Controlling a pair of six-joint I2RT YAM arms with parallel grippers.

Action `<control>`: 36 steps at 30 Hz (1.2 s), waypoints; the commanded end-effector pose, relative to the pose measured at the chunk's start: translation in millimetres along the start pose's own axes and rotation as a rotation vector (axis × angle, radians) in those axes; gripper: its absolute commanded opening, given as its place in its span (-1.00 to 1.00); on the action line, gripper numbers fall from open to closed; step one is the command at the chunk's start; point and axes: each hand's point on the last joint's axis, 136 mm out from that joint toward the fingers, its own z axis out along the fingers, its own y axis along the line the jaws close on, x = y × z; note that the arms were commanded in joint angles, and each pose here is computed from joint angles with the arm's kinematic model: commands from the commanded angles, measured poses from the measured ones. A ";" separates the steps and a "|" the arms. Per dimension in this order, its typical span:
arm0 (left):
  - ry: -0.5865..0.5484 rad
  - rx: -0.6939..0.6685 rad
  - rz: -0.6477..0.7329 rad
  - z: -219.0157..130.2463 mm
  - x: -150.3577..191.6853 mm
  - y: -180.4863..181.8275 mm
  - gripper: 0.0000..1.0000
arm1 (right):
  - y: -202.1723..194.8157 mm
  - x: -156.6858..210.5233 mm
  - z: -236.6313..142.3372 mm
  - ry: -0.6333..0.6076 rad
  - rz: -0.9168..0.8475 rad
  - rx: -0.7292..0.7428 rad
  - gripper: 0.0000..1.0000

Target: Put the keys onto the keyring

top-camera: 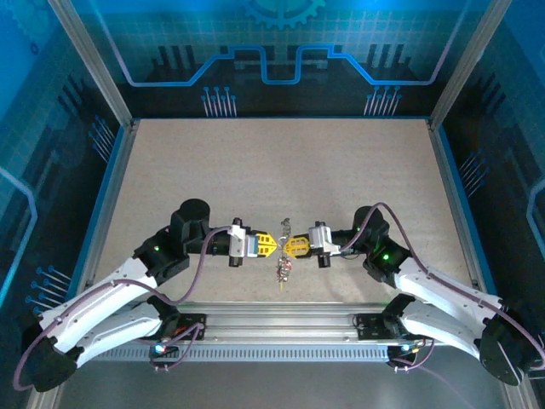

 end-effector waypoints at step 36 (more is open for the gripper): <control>-0.003 0.256 0.008 6.3 2.4 -31.0 -0.84 | 5.8 -4.8 7.8 0.101 -0.239 -0.137 -1.00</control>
